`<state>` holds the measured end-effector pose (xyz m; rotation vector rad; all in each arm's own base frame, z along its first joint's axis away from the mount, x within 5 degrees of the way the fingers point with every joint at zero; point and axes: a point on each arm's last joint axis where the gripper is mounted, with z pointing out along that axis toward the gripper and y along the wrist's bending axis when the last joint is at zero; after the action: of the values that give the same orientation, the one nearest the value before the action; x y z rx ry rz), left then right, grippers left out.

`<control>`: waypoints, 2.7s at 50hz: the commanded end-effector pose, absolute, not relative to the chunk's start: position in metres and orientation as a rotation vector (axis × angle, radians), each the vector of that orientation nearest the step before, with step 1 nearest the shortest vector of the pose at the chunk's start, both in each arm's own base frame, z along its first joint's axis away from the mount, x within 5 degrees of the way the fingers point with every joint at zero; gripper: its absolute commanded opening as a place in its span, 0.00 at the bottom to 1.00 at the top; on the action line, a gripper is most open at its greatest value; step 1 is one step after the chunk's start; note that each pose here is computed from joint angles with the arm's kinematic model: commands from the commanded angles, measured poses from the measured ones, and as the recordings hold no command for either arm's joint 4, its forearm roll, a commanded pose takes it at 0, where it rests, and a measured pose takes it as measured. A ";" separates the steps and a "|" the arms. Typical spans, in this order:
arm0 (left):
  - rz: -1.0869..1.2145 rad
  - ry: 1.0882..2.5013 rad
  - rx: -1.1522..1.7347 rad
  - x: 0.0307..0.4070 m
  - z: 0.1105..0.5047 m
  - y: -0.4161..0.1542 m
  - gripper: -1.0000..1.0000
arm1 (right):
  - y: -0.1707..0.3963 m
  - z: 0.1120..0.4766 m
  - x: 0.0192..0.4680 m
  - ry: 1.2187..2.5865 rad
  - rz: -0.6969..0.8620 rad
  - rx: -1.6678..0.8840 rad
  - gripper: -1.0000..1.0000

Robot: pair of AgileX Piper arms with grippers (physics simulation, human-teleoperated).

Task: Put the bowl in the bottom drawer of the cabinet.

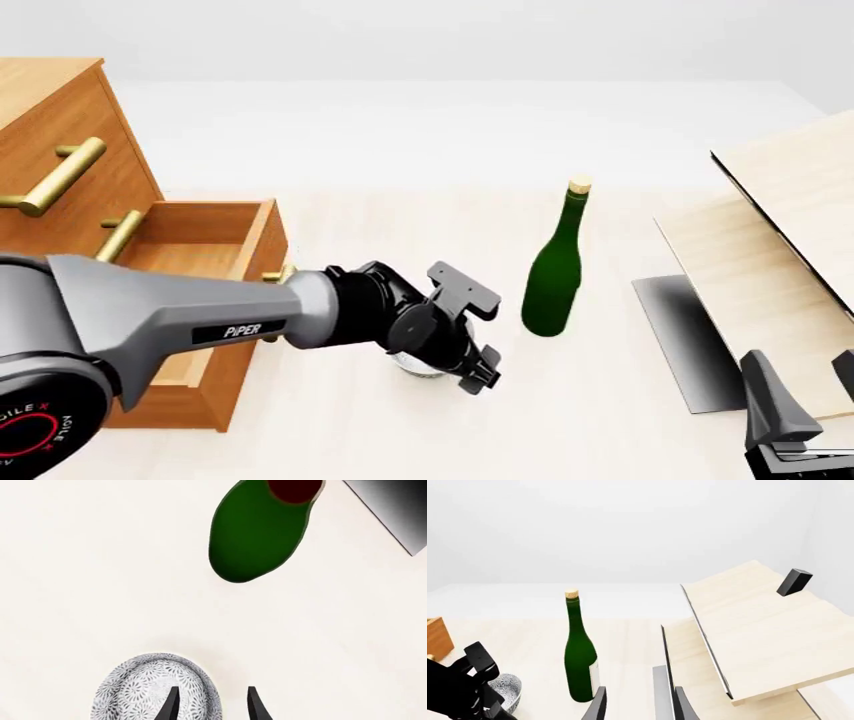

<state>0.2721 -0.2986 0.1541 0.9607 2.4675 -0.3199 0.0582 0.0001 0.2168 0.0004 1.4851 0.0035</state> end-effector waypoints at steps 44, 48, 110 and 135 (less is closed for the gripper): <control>-0.333 2.491 0.918 0.272 0.140 -0.300 1.00 | 0.000 0.217 0.058 1.485 0.004 0.001 1.00; -0.333 2.492 0.915 0.272 0.139 -0.300 1.00 | 0.000 0.217 0.058 1.485 0.004 0.000 1.00; -0.350 2.379 0.865 0.285 0.181 -0.279 0.00 | 0.000 0.217 0.058 1.485 0.004 0.001 1.00; -0.369 2.289 0.817 0.286 0.226 -0.262 0.00 | 0.000 0.217 0.058 1.485 0.004 0.000 1.00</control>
<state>0.2854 -0.2667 0.2082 0.8210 2.3298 -0.3661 0.0582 0.0001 0.2168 0.0004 1.4851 0.0035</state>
